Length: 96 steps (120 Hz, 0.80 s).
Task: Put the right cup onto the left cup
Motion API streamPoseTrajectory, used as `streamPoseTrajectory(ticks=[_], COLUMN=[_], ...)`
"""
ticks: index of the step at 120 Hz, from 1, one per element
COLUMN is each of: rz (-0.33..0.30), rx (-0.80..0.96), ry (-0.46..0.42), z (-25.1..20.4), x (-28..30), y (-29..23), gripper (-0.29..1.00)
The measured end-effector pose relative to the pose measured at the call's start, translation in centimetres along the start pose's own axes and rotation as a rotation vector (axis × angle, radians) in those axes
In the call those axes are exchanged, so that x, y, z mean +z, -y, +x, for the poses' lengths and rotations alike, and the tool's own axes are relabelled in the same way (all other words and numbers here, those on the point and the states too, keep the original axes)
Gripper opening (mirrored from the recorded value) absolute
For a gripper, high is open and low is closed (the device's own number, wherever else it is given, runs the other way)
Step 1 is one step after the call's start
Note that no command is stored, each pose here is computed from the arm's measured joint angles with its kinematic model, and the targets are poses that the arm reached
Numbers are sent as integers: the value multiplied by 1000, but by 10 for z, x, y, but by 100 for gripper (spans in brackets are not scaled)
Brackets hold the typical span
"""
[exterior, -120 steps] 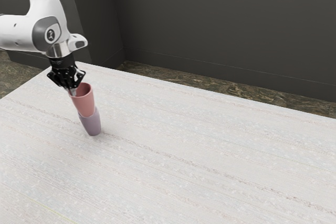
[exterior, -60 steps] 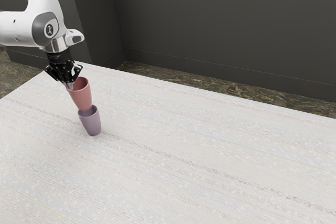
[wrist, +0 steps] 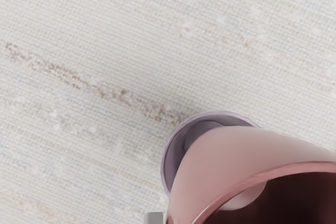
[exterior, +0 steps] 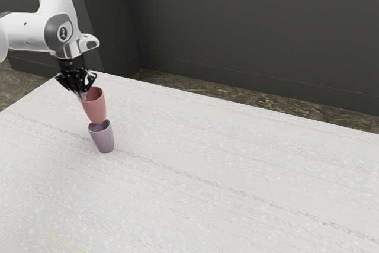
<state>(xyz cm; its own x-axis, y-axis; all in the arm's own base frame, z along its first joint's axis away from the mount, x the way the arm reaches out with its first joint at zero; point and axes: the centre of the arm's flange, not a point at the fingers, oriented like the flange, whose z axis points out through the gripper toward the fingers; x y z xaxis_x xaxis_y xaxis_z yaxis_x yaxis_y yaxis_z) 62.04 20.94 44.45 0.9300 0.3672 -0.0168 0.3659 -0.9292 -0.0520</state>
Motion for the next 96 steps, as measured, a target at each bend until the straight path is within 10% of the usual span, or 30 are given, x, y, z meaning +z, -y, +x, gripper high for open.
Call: streamPoseTrajectory(ticks=[96], rz=[-2], rx=[13], ry=[22], z=[-1], x=[16], y=[-1], gripper=[-8])
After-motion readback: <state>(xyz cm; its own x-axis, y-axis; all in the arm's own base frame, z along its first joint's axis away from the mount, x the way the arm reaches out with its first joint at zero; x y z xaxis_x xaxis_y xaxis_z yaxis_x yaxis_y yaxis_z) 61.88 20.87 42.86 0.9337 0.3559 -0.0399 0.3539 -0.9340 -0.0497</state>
